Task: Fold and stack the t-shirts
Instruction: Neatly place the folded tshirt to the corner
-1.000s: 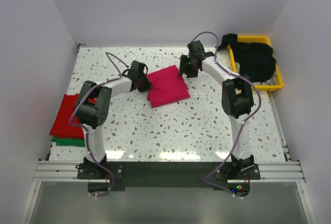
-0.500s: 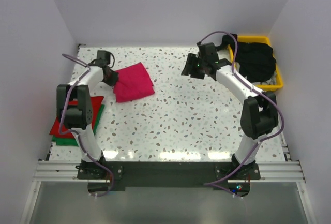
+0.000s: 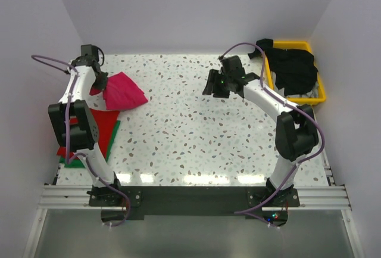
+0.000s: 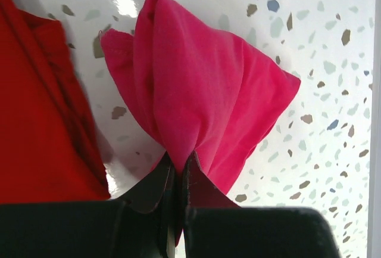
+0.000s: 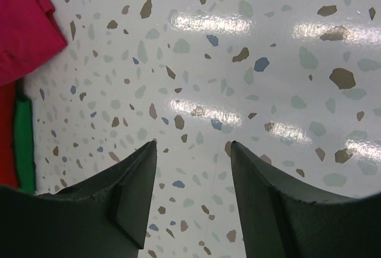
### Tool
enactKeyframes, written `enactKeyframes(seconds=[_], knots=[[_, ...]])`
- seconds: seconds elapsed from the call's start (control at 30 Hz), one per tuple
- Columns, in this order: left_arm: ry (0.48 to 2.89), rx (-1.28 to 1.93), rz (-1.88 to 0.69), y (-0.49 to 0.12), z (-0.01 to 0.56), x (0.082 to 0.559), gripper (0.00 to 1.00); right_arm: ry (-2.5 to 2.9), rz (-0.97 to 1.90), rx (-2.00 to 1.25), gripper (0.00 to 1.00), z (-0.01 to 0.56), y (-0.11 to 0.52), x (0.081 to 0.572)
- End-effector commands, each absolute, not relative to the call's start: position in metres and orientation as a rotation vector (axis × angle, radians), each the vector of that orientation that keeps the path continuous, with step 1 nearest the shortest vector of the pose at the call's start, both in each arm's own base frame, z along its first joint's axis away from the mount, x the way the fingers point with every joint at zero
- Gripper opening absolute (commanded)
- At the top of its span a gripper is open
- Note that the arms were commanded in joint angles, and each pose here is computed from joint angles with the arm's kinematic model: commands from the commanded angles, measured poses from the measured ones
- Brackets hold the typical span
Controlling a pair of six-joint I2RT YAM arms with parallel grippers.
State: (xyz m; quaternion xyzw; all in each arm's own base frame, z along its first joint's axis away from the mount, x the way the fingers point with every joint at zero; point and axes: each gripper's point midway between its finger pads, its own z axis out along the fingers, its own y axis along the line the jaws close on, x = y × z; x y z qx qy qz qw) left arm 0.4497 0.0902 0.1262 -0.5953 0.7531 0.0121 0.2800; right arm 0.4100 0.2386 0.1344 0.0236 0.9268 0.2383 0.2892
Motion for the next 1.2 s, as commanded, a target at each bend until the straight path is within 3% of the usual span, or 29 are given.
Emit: enactKeyframes(seconds=[0.0, 0.43, 1.17], knots=[[1.943, -1.598, 0.066, 0.107, 0.160, 0.433, 0.00, 2.387, 0.700, 0.043, 0.57, 0.164, 0.246, 0.411], [1.912, -1.565, 0.107, 0.136, 0.191, 0.396, 0.00, 2.386, 0.737, 0.020, 0.57, 0.167, 0.254, 0.407], [1.823, -1.457, 0.042, 0.143, 0.255, 0.390, 0.00, 2.386, 0.751, 0.009, 0.57, 0.167, 0.259, 0.405]])
